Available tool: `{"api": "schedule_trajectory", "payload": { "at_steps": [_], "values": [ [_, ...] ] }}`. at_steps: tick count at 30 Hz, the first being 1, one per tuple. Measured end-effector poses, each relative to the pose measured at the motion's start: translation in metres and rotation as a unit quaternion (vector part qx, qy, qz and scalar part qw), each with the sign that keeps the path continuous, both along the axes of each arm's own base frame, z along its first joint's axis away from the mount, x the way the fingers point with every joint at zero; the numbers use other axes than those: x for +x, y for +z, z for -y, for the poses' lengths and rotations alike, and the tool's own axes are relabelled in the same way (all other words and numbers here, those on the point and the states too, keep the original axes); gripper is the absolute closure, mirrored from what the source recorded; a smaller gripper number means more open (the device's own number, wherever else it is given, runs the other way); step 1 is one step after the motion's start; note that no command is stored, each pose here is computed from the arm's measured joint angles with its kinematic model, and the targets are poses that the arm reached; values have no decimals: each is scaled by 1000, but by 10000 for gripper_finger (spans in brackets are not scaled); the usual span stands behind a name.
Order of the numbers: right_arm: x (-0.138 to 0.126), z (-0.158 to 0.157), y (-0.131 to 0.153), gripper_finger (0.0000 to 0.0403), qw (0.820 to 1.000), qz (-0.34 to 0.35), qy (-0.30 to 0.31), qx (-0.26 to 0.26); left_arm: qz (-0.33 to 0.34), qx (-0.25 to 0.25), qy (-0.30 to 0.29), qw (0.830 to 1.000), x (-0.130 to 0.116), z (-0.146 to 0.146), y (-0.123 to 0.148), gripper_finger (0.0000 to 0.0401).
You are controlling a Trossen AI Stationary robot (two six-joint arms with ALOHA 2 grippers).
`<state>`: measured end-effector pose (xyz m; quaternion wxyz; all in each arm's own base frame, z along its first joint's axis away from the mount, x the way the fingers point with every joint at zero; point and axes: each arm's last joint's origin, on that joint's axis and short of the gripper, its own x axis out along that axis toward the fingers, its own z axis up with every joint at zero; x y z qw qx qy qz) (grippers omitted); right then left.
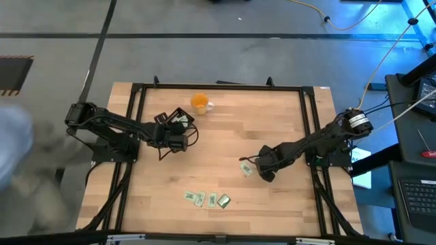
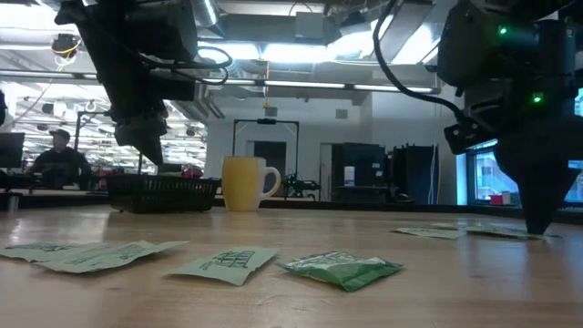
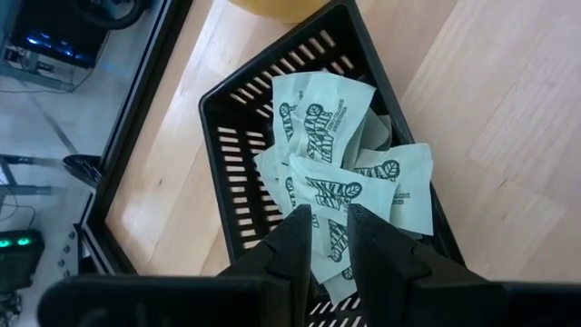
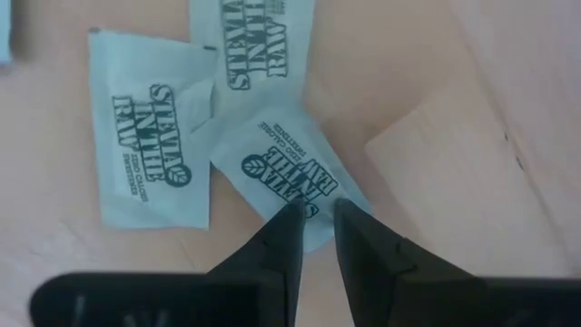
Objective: Pick and place Stevia / Truvia into bins
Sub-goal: Put the green stevia packet into the black bin
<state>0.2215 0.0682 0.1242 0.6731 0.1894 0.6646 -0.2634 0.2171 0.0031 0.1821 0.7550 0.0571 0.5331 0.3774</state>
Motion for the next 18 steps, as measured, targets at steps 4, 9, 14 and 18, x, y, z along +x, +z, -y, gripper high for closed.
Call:
{"api": "schedule_trajectory", "payload": {
  "at_steps": [4,9,14,18],
  "values": [
    [0,4,0,337,1000,-6,-23,7,0,-3,0,1000,0,0,0,331],
    [0,5,0,380,1000,-11,-23,9,0,-4,-1,1000,0,0,0,331],
    [-2,6,4,396,1000,-7,-10,12,-13,0,-20,1000,0,1,0,331],
    [-7,7,19,400,1000,-16,-2,17,-9,4,-50,999,5,3,1,331]
  ]
}}
